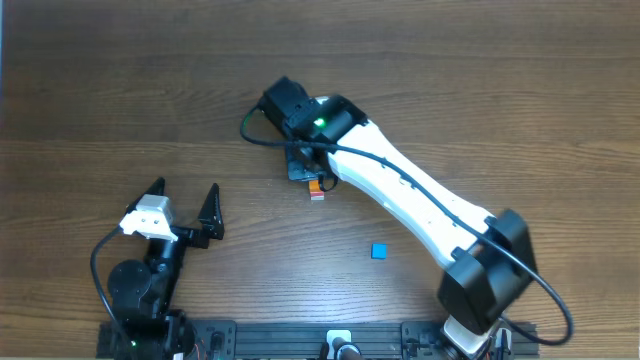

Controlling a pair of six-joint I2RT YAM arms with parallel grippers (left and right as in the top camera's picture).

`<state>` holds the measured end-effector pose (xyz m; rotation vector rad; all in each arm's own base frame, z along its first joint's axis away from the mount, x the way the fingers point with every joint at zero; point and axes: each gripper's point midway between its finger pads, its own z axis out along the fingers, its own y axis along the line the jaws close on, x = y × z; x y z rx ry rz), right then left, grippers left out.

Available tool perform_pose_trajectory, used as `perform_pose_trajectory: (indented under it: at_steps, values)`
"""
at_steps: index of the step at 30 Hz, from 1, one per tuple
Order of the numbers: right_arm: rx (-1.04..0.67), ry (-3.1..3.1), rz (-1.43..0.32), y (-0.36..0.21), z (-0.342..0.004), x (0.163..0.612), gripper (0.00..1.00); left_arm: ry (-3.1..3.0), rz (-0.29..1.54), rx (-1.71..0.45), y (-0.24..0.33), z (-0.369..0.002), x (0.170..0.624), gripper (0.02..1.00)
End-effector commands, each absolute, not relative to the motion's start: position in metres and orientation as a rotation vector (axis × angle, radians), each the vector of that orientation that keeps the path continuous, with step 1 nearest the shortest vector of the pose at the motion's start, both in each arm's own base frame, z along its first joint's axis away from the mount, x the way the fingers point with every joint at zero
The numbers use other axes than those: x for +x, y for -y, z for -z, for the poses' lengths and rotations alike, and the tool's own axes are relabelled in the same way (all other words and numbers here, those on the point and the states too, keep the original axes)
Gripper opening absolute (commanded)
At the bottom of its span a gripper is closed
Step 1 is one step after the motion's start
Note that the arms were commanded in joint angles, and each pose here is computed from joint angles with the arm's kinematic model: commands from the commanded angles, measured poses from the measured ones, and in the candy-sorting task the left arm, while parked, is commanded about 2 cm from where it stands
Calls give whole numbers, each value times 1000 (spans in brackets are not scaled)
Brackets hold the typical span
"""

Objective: Stack Cubes

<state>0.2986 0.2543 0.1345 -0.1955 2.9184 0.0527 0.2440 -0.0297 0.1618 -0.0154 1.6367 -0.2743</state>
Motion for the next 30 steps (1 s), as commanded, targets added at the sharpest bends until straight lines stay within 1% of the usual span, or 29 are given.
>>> perform_pose_trajectory:
  at_steps: [1, 8, 20, 30]
  values:
    - [-137, -2949, 10, -254, -116, 300, 9, -1638, 274, 7, 32, -160, 244, 1000]
    - [-98, -2951, 30, -253, -111, 301, 9, -1638, 274, 7, 32, -160, 244, 1000]
    - [-99, -2953, 38, -260, -108, 295, 12, -1638, 274, 7, 32, -160, 244, 1000]
    - [-87, -2985, 85, -260, -92, 293, 12, -1638, 274, 7, 32, -160, 244, 1000]
